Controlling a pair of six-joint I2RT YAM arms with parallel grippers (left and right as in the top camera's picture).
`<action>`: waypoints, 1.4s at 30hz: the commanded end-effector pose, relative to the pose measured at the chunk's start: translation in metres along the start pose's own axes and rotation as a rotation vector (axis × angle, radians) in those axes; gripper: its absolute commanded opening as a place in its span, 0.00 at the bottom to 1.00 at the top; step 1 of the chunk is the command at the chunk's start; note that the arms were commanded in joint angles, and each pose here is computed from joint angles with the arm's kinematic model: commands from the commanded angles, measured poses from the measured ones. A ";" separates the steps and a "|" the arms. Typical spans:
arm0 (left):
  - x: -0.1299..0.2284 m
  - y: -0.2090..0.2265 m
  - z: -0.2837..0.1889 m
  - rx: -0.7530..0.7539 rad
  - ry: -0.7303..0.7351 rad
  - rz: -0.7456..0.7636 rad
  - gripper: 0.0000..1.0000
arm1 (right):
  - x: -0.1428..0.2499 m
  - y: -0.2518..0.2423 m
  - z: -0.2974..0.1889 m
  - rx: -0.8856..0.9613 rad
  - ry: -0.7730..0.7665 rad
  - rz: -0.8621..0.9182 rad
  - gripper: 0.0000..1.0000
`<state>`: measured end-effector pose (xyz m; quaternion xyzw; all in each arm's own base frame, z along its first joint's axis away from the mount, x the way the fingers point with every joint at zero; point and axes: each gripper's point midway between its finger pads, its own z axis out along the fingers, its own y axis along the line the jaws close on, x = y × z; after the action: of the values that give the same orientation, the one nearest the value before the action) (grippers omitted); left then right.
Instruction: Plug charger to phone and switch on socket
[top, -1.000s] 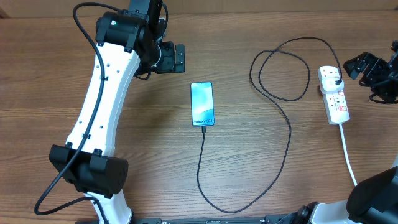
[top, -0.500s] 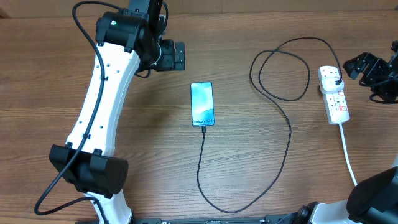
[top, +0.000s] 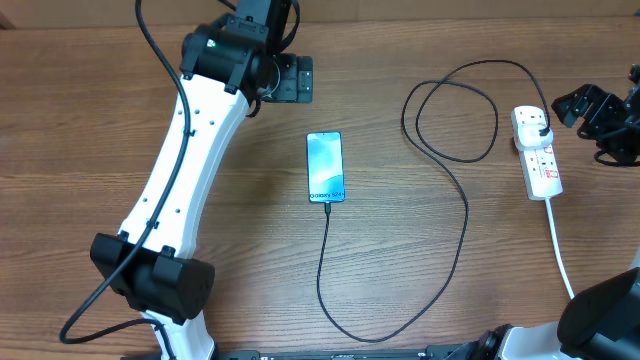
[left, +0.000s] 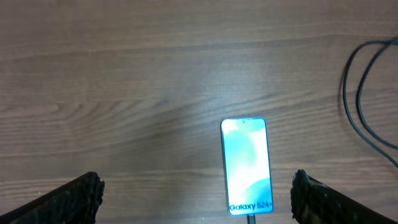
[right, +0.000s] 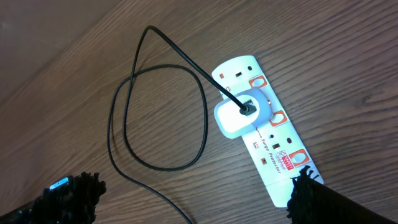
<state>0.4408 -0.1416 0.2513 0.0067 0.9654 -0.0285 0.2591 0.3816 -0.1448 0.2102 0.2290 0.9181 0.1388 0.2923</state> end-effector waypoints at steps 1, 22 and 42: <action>-0.005 0.017 -0.026 -0.056 -0.084 0.007 1.00 | -0.007 0.003 -0.008 -0.002 -0.029 -0.012 1.00; 0.090 0.056 -0.060 -0.007 -0.567 0.181 1.00 | -0.007 0.003 -0.008 -0.002 -0.029 -0.012 1.00; 0.167 0.104 -0.090 0.069 -1.170 0.075 1.00 | -0.007 0.003 -0.008 -0.002 -0.029 -0.012 1.00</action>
<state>0.2638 -0.0347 0.2377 0.0231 0.6807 -0.0464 0.7307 0.3817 -0.1448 0.2103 0.2289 0.9181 0.1388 0.2924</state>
